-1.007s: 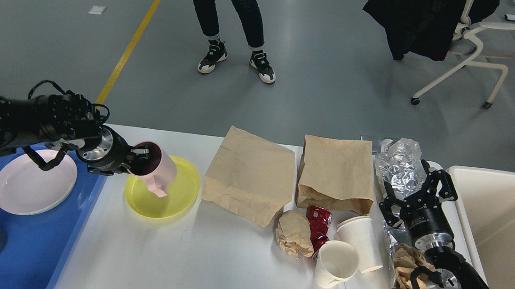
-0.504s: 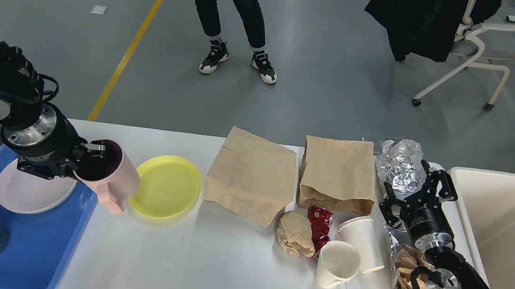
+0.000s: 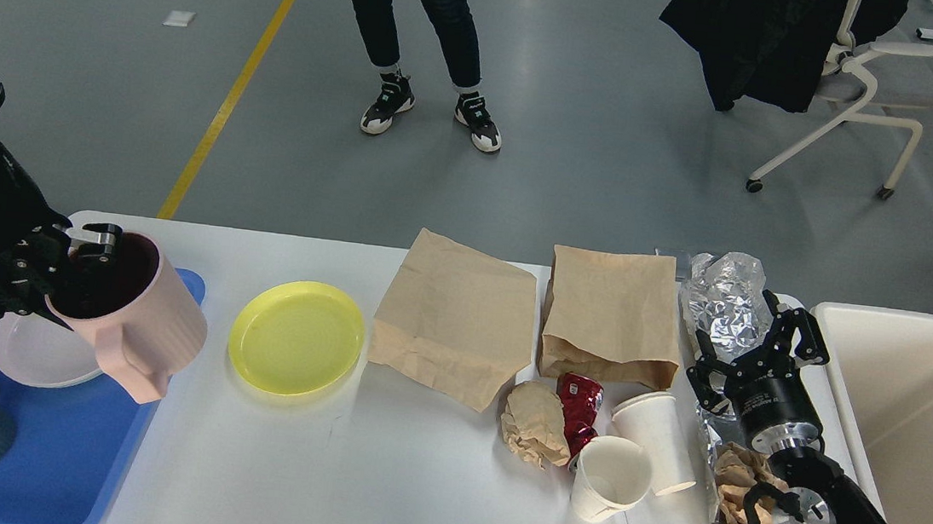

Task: Tidy desktop
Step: 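Carry the pink mug onto the blue tray and release it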

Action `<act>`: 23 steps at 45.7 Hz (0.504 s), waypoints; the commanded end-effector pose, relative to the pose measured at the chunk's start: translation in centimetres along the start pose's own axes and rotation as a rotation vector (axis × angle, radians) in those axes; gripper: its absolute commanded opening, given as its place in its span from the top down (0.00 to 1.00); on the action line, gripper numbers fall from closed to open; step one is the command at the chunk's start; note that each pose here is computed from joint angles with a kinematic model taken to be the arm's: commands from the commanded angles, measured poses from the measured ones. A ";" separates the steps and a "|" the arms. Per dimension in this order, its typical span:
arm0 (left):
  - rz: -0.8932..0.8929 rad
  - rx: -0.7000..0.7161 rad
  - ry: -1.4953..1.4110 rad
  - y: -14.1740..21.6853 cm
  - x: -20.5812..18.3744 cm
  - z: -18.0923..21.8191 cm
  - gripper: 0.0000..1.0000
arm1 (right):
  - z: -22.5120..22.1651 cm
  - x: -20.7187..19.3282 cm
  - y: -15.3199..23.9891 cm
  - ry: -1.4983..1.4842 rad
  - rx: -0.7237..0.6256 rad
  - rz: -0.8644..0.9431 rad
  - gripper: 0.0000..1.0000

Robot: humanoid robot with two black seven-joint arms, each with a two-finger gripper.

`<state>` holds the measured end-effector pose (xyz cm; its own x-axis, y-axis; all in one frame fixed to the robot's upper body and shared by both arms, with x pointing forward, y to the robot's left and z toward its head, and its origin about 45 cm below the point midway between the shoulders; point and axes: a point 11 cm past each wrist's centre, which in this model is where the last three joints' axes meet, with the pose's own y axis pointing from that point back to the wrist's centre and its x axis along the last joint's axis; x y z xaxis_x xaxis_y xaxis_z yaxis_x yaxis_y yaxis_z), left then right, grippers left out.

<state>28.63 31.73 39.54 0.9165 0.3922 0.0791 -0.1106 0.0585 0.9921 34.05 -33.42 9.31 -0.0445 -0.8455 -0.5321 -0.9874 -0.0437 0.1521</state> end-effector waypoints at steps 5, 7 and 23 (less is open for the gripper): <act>0.027 0.046 0.068 -5.0 1.2 -5.6 1.00 | 0.0 -0.1 0.0 0.000 0.000 -0.003 0.00; 0.027 0.054 0.094 -6.6 1.5 -7.3 1.00 | 0.0 -0.1 0.0 0.000 0.000 -0.003 0.00; -0.045 0.122 0.194 -17.8 1.0 -17.3 1.00 | 0.0 0.0 0.0 0.000 0.000 -0.001 0.00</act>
<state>25.90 45.42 23.83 0.8347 0.5488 0.0472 -0.0375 -0.0289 0.9989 34.07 -33.39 9.36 -0.0426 -0.8453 -0.5325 -0.9876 -0.0450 0.1503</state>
